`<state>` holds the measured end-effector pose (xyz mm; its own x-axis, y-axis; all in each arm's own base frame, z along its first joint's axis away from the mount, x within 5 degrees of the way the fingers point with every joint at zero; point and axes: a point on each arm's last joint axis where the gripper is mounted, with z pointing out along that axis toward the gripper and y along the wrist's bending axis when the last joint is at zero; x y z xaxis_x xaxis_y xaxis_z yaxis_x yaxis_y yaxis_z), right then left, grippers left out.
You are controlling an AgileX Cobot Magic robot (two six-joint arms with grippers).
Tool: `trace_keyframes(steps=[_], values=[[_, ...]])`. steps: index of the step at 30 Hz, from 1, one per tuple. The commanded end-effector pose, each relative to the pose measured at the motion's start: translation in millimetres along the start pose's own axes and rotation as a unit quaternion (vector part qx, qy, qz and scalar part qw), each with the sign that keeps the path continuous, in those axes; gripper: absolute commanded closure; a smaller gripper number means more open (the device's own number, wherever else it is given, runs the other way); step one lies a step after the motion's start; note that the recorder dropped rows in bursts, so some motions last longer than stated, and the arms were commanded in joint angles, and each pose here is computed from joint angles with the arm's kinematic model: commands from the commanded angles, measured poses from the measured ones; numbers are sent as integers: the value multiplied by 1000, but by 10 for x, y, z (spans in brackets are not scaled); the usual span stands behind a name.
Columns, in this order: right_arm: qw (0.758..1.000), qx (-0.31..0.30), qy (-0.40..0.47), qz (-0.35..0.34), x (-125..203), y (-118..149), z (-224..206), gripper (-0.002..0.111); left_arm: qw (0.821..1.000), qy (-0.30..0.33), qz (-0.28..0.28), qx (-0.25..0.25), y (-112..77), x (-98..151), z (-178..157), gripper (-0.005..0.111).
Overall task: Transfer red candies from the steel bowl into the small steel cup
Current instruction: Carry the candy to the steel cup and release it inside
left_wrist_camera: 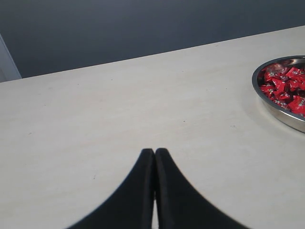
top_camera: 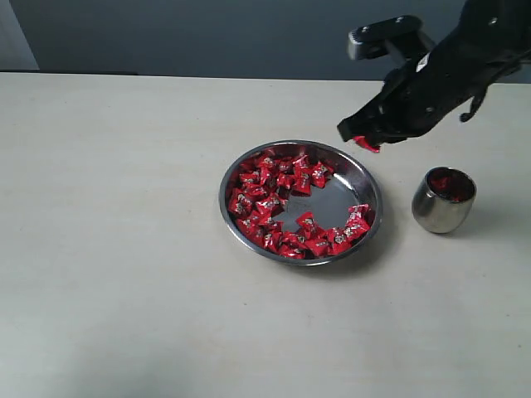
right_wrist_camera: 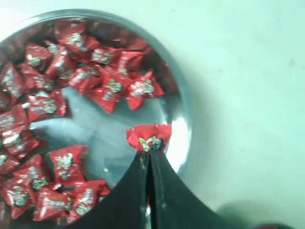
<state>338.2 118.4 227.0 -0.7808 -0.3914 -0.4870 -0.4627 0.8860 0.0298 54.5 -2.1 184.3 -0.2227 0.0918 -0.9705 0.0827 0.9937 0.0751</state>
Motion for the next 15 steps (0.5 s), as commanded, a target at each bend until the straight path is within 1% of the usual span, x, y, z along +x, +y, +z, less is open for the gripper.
trace_keyframes(steps=[1,4,7,9,15], values=[[998,41,23,49,102,-343,-197,109,1000,-6,-3,2,-2,-10,-4,106],[995,47,42,75,177,-495,-249,109,1000,-6,-3,2,-2,-10,-4,106],[992,56,43,103,213,-606,-279,109,1000,-6,-3,2,-2,-10,-4,106],[991,57,49,111,238,-638,-283,109,1000,-6,-3,2,-2,-10,-4,106],[989,58,75,112,376,-624,-206,109,1000,-6,-3,2,-2,-10,-4,106]])
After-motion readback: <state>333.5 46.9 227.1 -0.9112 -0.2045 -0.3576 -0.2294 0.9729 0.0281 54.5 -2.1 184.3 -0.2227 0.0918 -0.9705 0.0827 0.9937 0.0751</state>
